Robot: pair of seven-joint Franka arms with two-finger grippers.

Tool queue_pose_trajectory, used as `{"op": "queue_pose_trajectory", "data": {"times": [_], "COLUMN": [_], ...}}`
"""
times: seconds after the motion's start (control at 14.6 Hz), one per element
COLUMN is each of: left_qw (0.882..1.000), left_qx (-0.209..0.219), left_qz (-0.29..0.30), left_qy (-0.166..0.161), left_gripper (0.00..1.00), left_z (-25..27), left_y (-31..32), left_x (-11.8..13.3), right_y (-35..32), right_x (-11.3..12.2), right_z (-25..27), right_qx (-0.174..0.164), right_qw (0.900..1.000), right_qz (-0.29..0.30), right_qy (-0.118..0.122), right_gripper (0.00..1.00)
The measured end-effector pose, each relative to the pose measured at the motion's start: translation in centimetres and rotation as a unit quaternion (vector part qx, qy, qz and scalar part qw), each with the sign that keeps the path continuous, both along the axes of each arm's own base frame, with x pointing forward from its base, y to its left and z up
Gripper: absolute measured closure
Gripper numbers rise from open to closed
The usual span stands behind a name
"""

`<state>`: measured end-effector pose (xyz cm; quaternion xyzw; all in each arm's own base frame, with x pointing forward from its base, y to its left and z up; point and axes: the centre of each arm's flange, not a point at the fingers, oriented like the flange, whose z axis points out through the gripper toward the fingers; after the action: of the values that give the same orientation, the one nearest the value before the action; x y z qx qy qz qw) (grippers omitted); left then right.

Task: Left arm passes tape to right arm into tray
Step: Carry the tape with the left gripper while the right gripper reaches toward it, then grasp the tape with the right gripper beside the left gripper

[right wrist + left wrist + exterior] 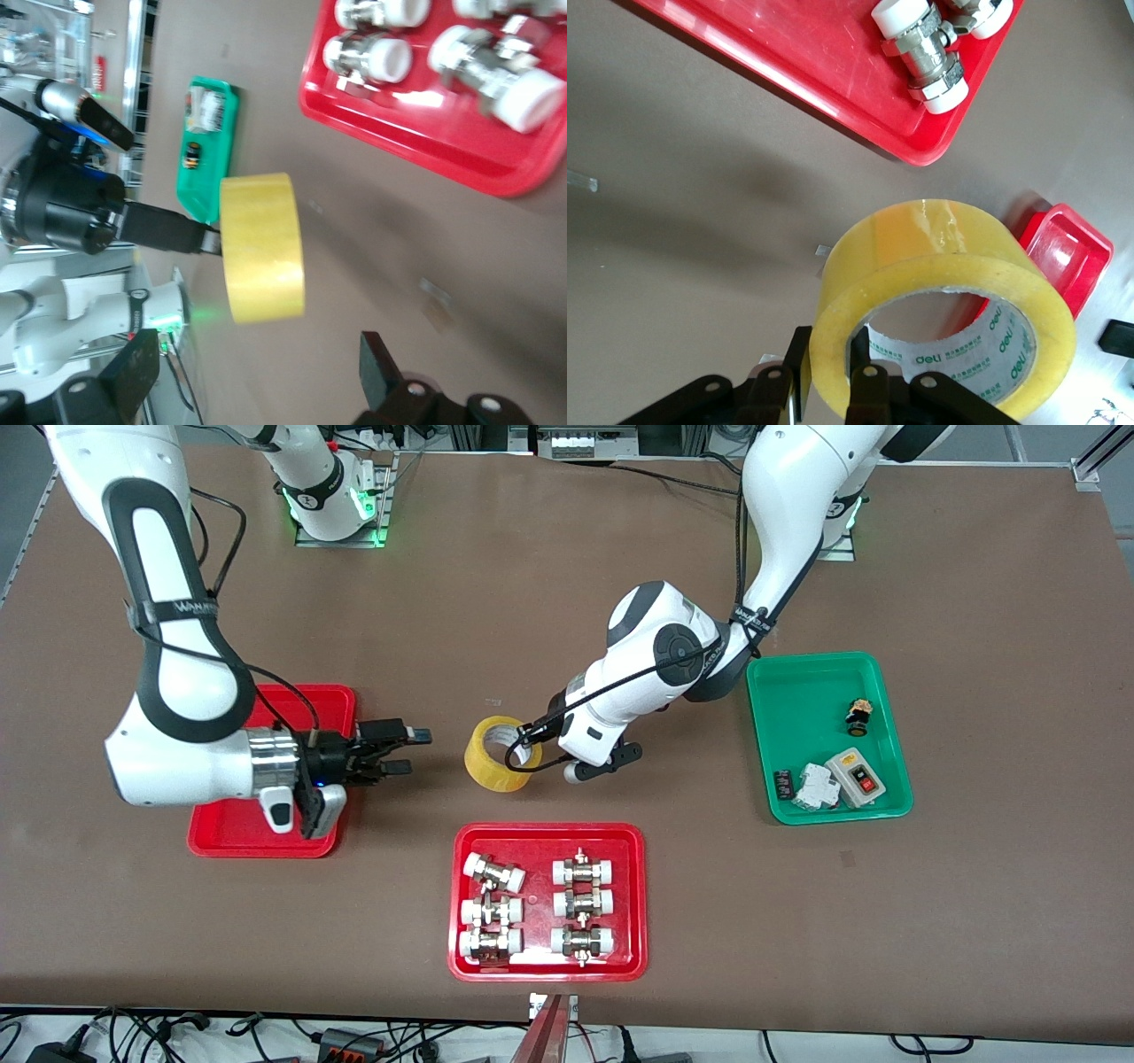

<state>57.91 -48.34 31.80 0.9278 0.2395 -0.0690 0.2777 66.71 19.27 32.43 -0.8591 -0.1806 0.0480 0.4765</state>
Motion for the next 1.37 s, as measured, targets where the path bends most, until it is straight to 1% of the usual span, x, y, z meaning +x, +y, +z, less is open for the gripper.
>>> {"op": "queue_pose_trajectory", "data": {"times": [0.14,0.21,0.41,0.68,0.89,1.09,1.37], "left_qw": [1.000,1.000,1.000,1.000,1.000,1.000,1.000], "left_qx": [0.000,0.000,0.000,0.000,0.000,0.000,0.000], "left_qz": [0.005,0.006,0.007,0.008,0.008,0.008,0.007], "left_qy": [0.002,0.003,0.002,0.002,0.002,0.002,0.002], "left_gripper": [0.79,0.79,0.79,0.79,0.79,0.79,0.79], "left_z": [-0.3,-0.4,-0.4,-0.4,-0.4,-0.4,-0.4], "left_y": [0.0,0.0,0.0,0.0,0.0,0.0,0.0], "left_x": [0.0,0.1,0.1,0.1,0.1,0.1,0.1], "right_y": [0.7,0.9,2.4,5.2,5.2,5.4,6.3], "right_x": [0.0,0.0,-0.1,-0.8,-0.8,-0.8,-1.1], "right_z": [-2.2,-3.1,-4.1,-4.3,-4.7,-4.7,-4.6], "right_qx": [0.021,0.026,0.022,0.017,0.017,0.028,0.030], "right_qw": [1.000,1.000,1.000,1.000,1.000,1.000,0.999], "right_qz": [0.005,0.005,0.005,0.017,0.015,0.008,0.013], "right_qy": [0.001,0.002,-0.003,-0.008,-0.006,-0.002,-0.002], "right_gripper": [0.00,0.00,0.00,0.00,0.00,0.00,0.00]}}
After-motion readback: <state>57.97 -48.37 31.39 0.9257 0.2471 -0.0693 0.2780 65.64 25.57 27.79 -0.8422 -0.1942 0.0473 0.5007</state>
